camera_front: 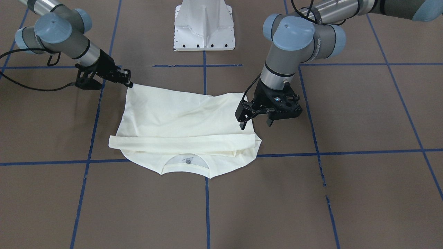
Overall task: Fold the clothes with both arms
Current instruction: 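Drag the shirt with the right gripper toward the robot while the left gripper lowers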
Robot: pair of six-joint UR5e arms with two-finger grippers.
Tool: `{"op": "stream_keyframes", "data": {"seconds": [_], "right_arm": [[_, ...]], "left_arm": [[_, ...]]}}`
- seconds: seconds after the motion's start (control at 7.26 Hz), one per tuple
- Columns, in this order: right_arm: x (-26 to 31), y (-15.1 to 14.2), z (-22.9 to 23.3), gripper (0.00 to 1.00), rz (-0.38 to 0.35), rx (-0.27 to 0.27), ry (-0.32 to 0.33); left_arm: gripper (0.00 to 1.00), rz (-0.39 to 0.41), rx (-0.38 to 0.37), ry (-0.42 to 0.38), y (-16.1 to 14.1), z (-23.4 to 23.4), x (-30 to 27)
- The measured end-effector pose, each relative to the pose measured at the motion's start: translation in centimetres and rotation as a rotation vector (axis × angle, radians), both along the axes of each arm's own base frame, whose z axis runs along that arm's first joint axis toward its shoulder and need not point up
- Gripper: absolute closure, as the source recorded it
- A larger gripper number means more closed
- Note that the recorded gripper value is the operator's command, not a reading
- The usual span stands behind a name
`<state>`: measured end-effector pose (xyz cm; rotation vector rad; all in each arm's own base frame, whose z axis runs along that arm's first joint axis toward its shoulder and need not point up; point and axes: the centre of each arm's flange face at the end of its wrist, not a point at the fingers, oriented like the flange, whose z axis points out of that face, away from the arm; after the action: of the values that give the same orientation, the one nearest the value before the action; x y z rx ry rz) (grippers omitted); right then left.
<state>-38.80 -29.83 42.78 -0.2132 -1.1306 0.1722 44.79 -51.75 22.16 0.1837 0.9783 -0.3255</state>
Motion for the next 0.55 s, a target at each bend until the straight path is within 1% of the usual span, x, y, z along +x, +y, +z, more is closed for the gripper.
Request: {"op": "stream_keyframes", "data": {"seconds": [0.14, 0.28, 0.41, 0.55], "right_arm": [[0.9, 4.3, 0.2, 1.00, -0.072, -0.004, 0.009], [1.6, 7.9, 0.8, 1.00, -0.143, -0.011, 0.028], [2.0, 10.8, 1.7, 0.01, -0.207, -0.020, 0.052], [2.2, 12.6, 2.2, 0.00, -0.251, -0.026, 0.065]], "left_arm": [[0.02, -0.001, -0.003, -0.003, 0.0, 0.3, 0.0], [0.02, -0.001, -0.006, -0.005, 0.1, 0.6, 0.0], [0.02, -0.001, -0.007, -0.005, 0.2, 0.6, 0.1], [0.02, -0.002, -0.010, -0.002, 0.3, 0.7, 0.1]]}}
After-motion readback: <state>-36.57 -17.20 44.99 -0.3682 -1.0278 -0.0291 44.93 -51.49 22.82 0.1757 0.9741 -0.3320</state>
